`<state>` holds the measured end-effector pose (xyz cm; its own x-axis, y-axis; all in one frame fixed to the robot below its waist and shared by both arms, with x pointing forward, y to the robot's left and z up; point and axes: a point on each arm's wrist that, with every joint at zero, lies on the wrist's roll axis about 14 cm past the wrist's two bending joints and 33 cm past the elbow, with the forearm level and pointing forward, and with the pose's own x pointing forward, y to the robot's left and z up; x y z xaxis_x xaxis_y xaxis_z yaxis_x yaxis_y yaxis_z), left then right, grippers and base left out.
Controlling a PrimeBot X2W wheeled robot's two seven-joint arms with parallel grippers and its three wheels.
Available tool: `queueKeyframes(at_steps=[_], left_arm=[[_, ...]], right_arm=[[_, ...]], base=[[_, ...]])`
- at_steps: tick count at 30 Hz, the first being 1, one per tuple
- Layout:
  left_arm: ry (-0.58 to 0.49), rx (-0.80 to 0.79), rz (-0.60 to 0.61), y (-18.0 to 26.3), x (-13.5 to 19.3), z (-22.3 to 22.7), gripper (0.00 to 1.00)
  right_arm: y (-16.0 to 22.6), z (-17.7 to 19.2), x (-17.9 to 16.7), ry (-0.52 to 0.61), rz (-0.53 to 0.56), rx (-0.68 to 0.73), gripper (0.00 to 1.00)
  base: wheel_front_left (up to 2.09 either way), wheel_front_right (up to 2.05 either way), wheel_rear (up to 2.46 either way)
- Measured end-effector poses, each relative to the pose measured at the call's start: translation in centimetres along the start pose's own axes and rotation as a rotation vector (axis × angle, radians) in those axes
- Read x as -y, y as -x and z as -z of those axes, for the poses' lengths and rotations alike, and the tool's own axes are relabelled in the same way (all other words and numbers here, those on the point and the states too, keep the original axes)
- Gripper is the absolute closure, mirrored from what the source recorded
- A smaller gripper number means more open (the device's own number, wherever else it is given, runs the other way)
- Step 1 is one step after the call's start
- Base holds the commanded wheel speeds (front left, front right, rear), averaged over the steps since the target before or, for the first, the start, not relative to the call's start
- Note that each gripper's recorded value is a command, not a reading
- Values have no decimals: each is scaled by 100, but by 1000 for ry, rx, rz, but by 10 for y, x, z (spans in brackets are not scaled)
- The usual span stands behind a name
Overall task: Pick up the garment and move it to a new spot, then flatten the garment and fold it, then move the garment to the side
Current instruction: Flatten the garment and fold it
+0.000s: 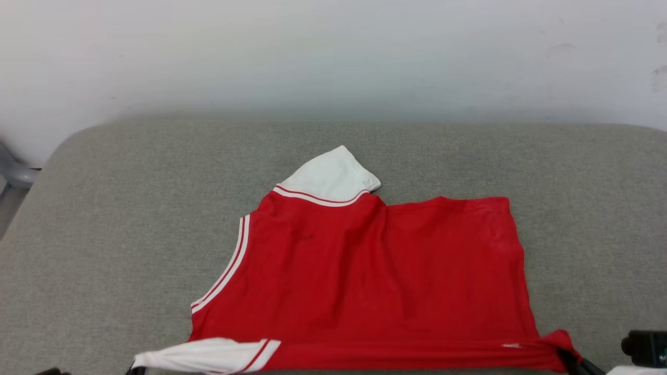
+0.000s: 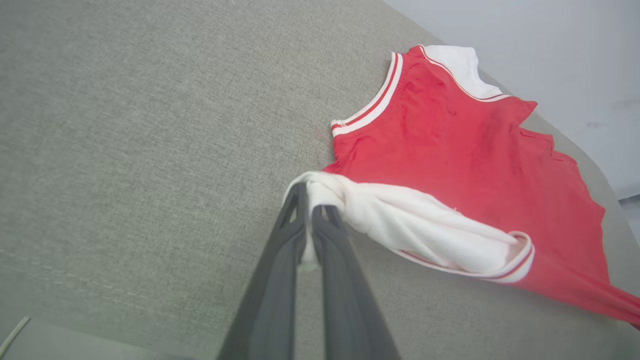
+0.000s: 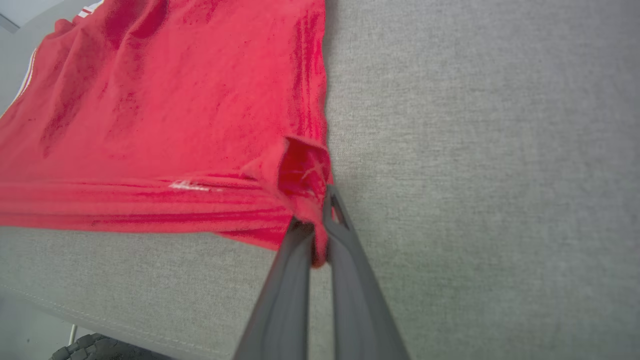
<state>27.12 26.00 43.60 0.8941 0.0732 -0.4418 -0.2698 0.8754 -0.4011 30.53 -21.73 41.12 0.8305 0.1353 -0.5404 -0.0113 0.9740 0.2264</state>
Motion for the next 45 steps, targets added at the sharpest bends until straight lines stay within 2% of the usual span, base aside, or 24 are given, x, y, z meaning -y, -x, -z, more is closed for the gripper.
queueKeyframes(at_steps=[10, 14, 21, 22, 23, 24, 25, 26, 27, 31, 32, 33, 39, 44, 45], left_arm=[[-91, 22, 162, -55, 60, -29, 100], [-99, -14, 191, -81, 73, -19, 100], [-89, -163, 180, -110, 70, 24, 100], [-78, -184, 179, -112, 70, 29, 100], [-67, -197, 180, -114, 70, 33, 99], [-66, -200, 180, -115, 70, 34, 75], [-67, -208, 176, -116, 68, 36, 54], [-63, -215, 176, -115, 68, 37, 18], [-60, -215, 174, -115, 68, 38, 0], [-56, -157, 164, -113, 64, 26, 0], [-68, -115, 148, -110, 59, 13, 0], [-78, -101, 144, -108, 57, 7, 0], [-131, -88, 146, -96, 55, -18, 0], [-184, -225, 173, -84, 57, -14, 0], [-218, -348, 136, -80, 49, -2, 0]], right_arm=[[-30, -42, -20, 116, -30, 19, 100], [-51, -45, -24, 132, -41, -5, 100], [-82, -28, -22, 131, -43, -69, 100], [-84, -22, -21, 126, -42, -85, 86], [-85, -16, -21, 120, -44, -100, 68], [-87, -14, -22, 115, -47, -104, 54], [-88, -14, -23, 113, -50, -100, 25], [-88, -13, -23, 112, -51, -97, 0], [-88, -13, -22, 110, -49, -91, 0], [-83, -40, -25, 77, -44, 89, 0], [-73, -61, -31, 66, -50, 226, 0], [-69, -67, -32, 56, -47, 267, 0], [-43, -89, -31, 68, -18, 400, 0], [-23, -93, -28, 78, 6, 438, 0], [-17, -92, -27, 69, 18, 442, 0]], base=[[0, 0, 0], [0, 0, 0], [0, 0, 0], [0, 0, 0], [0, 0, 0], [0, 0, 0], [0, 0, 0], [0, 0, 0], [0, 0, 0], [0, 0, 0], [0, 0, 0], [0, 0, 0], [0, 0, 0], [0, 0, 0], [0, 0, 0]])
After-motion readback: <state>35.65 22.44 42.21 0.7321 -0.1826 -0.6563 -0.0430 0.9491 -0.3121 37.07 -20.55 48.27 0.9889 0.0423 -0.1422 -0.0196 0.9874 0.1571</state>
